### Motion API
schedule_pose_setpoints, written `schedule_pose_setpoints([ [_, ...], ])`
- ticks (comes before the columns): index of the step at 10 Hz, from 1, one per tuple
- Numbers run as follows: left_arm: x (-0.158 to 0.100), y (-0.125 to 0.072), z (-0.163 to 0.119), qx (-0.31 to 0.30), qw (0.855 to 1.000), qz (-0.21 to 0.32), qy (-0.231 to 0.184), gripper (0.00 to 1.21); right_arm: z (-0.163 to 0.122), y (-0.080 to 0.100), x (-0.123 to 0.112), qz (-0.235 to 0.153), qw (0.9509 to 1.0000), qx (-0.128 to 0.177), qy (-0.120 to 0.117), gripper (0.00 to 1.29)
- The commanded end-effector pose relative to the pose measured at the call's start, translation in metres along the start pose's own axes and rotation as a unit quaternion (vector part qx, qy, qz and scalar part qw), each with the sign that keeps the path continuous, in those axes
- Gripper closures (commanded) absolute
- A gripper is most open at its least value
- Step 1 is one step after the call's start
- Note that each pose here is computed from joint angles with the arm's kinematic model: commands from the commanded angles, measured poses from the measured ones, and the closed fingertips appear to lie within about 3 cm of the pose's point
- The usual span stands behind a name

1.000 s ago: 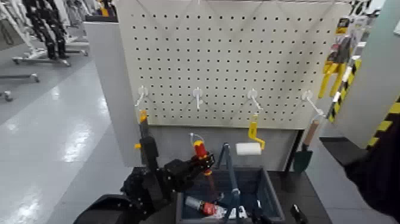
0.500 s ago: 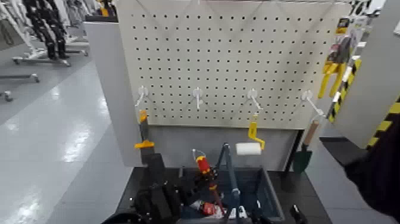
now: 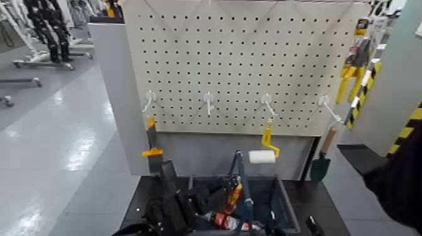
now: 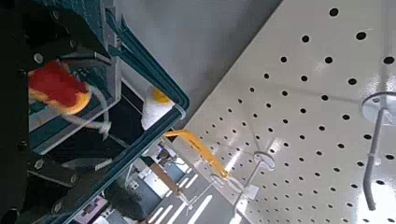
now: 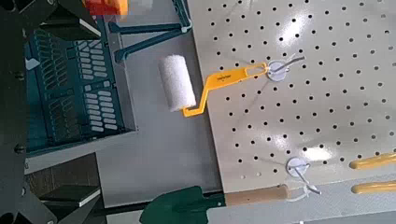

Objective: Put the red screwdriver into the crate.

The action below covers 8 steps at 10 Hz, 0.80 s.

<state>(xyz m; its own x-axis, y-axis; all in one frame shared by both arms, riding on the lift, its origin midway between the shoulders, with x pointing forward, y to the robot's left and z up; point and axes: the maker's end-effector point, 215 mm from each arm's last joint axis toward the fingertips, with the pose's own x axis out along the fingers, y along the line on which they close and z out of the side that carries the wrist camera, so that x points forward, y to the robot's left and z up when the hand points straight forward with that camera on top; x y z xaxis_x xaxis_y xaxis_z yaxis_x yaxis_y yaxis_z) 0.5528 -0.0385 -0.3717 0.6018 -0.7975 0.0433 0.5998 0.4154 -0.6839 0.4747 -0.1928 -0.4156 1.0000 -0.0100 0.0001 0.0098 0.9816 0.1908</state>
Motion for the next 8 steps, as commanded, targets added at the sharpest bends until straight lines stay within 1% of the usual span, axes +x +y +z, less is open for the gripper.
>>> schedule_pose_setpoints([
  [1, -0.004, -0.005, 0.025, 0.015, 0.999, -0.001, -0.030, 0.18, -0.001, 0.001, 0.000, 0.001, 1.0000, 0.001, 0.001, 0.13],
  [2, -0.010, -0.004, 0.043, 0.045, 0.998, 0.010, -0.044, 0.18, -0.001, 0.000, -0.001, 0.001, 1.0000, 0.001, 0.002, 0.13],
  [3, -0.016, -0.003, 0.057, 0.084, 0.995, 0.024, -0.048, 0.18, 0.000, -0.001, 0.000, 0.000, 1.0000, 0.001, 0.001, 0.13],
  [4, -0.022, -0.001, 0.071, 0.131, 0.989, 0.040, -0.053, 0.18, 0.000, -0.001, -0.001, 0.001, 1.0000, 0.001, 0.001, 0.13],
  [6, -0.047, 0.012, 0.099, 0.213, 0.970, 0.092, -0.077, 0.18, 0.001, -0.001, 0.000, 0.001, 1.0000, 0.002, -0.001, 0.13],
  [8, -0.073, 0.024, 0.110, 0.268, 0.949, 0.135, -0.093, 0.18, 0.003, -0.002, -0.001, 0.000, 1.0000, 0.003, -0.004, 0.13],
])
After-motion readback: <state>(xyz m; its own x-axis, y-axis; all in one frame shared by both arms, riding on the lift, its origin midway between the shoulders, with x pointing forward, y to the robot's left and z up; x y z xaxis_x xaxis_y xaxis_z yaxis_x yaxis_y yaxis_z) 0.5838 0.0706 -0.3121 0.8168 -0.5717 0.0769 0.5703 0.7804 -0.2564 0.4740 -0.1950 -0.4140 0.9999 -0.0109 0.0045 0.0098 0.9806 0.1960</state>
